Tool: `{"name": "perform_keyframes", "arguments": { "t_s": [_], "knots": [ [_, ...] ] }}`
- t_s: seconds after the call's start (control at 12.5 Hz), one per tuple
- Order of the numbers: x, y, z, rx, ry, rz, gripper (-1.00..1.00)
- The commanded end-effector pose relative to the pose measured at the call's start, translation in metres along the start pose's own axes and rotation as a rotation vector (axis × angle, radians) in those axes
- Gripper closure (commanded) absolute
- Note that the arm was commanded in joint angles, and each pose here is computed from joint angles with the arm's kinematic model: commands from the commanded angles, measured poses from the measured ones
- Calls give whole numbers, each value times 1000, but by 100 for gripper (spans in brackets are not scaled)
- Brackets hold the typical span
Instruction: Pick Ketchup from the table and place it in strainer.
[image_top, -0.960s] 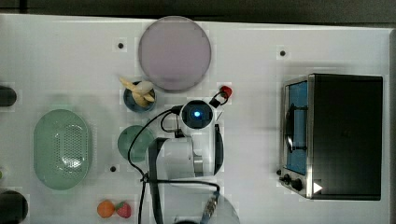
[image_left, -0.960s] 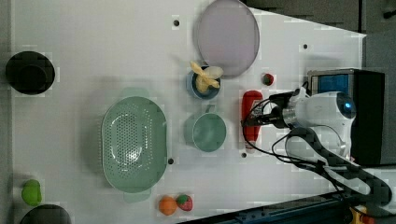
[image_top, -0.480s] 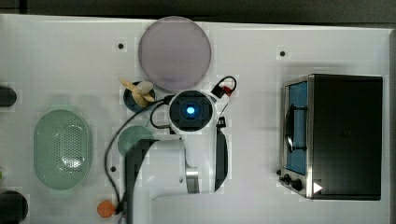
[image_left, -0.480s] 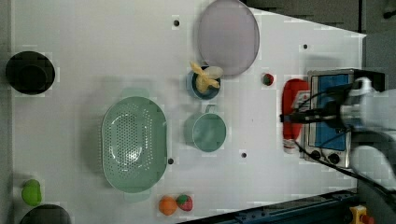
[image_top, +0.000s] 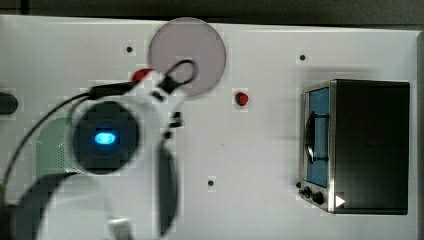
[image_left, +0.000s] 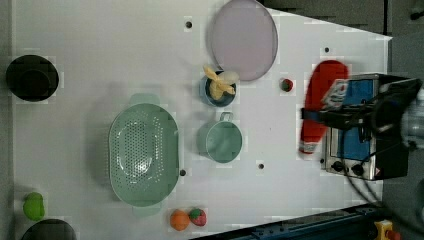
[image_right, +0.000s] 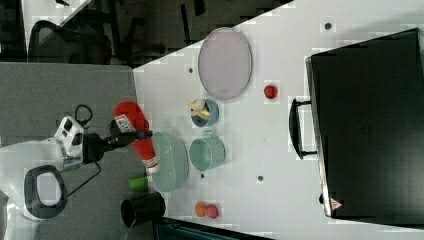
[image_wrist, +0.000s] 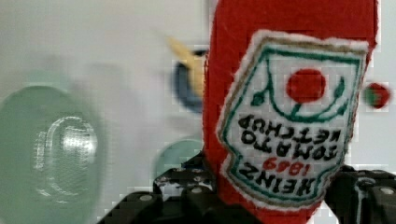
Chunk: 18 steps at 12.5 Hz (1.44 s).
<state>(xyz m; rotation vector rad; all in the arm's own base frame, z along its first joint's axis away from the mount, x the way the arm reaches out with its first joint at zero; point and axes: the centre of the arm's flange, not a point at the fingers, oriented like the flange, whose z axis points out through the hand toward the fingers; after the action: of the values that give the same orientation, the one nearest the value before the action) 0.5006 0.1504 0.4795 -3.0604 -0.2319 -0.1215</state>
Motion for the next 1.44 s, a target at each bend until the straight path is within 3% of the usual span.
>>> {"name": "perform_keyframes", "arguments": {
  "t_s": [0.08,0.32,0.56,0.72,0.8,0.96,1.04,1.28,1.44],
  "knots": [
    [-26,-98,64,-19,-138,143,-26],
    [-35,-164,107,28,-132,197,-26],
    [-31,-205,156,151,-82,259,-26],
    [-31,-217,196,208,-91,291,-26],
    [-33,-220,217,225,-108,297,-34],
    [-36,-229,249,258,-129,304,-76],
    [-32,-233,253,280,-116,311,-100],
    [-22,-244,217,292,-84,369,-100],
    [-16,-243,169,255,-65,433,-100]
  ]
}}
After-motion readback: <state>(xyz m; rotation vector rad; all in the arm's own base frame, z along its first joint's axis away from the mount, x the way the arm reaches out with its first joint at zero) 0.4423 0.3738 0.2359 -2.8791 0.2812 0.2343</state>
